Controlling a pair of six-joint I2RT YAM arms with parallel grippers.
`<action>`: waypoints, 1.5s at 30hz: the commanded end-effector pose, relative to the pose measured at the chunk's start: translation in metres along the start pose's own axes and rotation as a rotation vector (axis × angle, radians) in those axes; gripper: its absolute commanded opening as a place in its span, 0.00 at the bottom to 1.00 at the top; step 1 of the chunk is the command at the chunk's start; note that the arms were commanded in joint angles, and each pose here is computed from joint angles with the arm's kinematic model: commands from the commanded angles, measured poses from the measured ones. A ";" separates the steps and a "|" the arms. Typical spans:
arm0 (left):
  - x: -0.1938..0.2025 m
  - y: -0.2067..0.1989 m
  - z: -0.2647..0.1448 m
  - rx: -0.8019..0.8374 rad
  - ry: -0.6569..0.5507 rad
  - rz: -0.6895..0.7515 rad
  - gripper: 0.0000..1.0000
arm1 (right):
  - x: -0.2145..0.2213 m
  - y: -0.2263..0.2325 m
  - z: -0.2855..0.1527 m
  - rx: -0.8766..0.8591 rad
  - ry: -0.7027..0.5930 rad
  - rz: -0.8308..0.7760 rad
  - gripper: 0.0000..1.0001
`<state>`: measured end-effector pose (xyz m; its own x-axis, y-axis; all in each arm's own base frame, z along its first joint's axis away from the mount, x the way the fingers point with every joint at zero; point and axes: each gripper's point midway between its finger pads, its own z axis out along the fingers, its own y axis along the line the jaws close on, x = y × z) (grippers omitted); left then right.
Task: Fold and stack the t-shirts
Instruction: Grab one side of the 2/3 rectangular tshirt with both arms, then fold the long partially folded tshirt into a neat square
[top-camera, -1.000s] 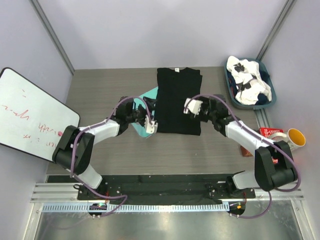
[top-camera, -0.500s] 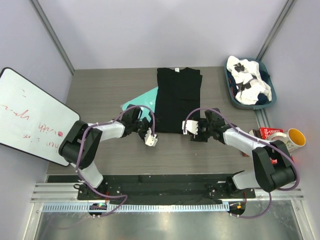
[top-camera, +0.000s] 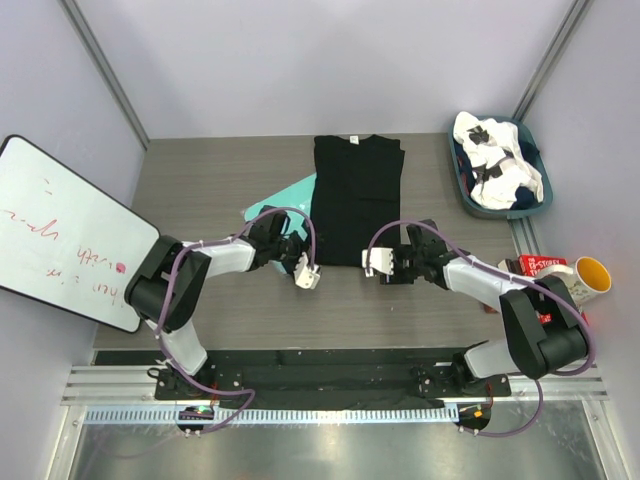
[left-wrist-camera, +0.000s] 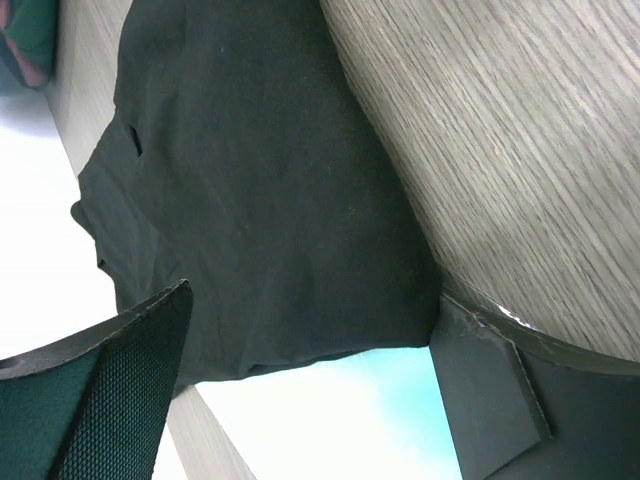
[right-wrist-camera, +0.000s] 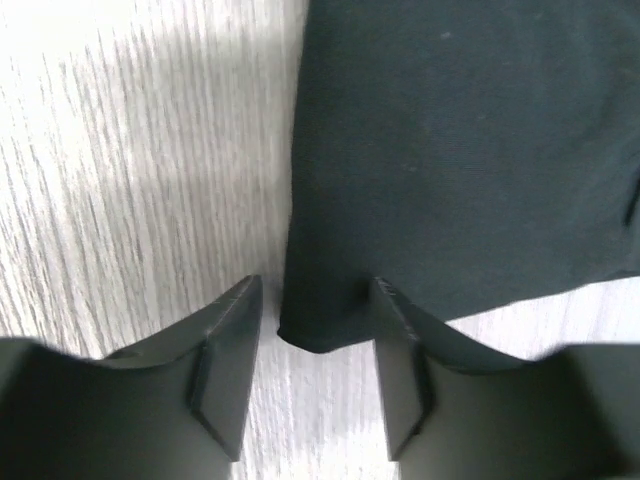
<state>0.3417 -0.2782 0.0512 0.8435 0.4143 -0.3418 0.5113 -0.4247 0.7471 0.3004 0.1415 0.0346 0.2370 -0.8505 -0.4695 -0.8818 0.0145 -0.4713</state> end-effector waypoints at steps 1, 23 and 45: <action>0.002 -0.018 0.010 0.059 -0.002 -0.047 0.91 | 0.001 -0.001 0.008 0.017 -0.013 -0.041 0.49; -0.027 -0.025 -0.002 0.226 -0.053 -0.161 0.00 | -0.005 -0.018 0.005 0.038 -0.010 -0.066 0.01; -0.107 -0.008 -0.088 0.261 -0.162 -0.226 0.00 | -0.078 -0.005 -0.098 -0.108 -0.150 -0.091 0.01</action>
<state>0.2649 -0.2568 0.1032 0.7269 0.4375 -0.5293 0.6842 -0.5275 0.5035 0.2771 0.1545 0.1246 0.3406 -0.7858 -0.5163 -0.8717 -0.0581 -0.4866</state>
